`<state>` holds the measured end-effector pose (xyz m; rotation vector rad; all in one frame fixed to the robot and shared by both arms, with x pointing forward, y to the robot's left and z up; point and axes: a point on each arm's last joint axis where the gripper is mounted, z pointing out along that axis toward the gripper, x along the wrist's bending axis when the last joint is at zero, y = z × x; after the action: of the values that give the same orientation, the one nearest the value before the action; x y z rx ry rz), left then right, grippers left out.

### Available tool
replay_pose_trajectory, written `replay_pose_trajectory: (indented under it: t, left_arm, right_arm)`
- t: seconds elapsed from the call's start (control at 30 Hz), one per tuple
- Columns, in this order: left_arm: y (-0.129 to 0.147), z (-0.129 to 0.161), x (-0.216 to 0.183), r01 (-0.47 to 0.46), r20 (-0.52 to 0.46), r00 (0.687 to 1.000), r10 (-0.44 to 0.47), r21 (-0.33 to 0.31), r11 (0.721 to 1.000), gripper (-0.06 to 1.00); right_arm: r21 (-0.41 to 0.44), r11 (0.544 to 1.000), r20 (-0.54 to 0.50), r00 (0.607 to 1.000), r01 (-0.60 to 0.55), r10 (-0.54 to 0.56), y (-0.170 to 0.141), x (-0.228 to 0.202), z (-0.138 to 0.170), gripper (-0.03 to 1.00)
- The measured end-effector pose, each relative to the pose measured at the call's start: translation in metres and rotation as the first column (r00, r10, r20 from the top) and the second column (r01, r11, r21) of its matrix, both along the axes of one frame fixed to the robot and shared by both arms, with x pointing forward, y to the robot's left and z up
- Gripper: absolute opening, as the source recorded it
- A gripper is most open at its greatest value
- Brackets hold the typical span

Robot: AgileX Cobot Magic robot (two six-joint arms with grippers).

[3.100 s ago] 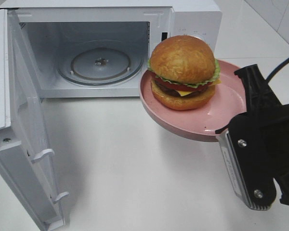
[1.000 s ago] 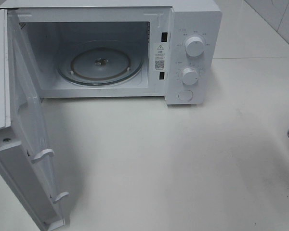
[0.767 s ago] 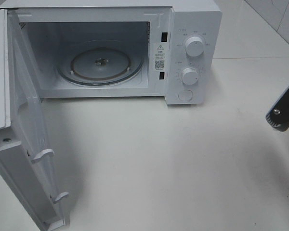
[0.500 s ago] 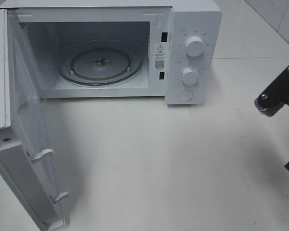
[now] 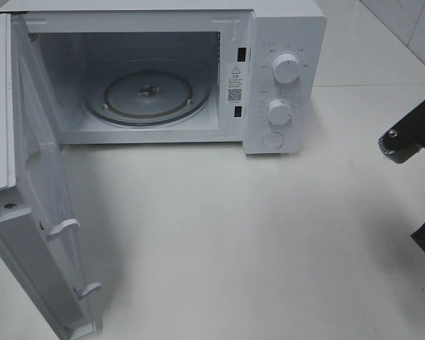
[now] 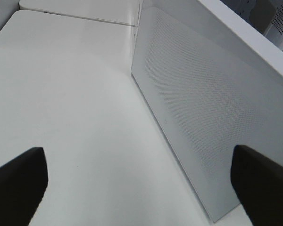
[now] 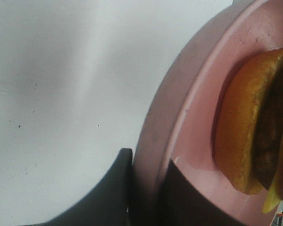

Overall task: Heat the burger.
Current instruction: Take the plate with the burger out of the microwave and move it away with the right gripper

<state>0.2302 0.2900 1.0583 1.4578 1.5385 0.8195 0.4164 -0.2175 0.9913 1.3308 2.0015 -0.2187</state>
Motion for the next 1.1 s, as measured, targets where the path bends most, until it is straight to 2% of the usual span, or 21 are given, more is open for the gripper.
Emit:
replay_pose_trajectory:
  t: [0.23,0.3,0.6,0.77,1.1]
  left_arm:
    - [0.000,0.000,0.000,0.000,0.000,1.000,0.000,0.000,1.000,0.97]
    - [0.000,0.000,0.000,0.000,0.000,1.000,0.000,0.000,1.000,0.97]
    - [0.000,0.000,0.000,0.000,0.000,1.000,0.000,0.000,1.000,0.97]
    - [0.000,0.000,0.000,0.000,0.000,1.000,0.000,0.000,1.000,0.97]
    - [0.000,0.000,0.000,0.000,0.000,1.000,0.000,0.000,1.000,0.97]
  right_arm:
    - [-0.007,0.999,-0.014,0.999,0.041,-0.041,-0.003,0.006,-0.007,0.09]
    - [-0.023,0.998,-0.052,0.997,0.063,-0.064,-0.004,0.014,-0.020,0.09]
    - [0.009,0.998,-0.062,0.997,0.055,-0.054,0.004,0.024,-0.040,0.09]
    - [-0.018,0.998,-0.076,0.995,0.062,-0.064,0.006,0.028,-0.052,0.09]
    - [0.012,0.997,-0.087,0.994,0.074,-0.073,0.014,0.034,-0.076,0.09]
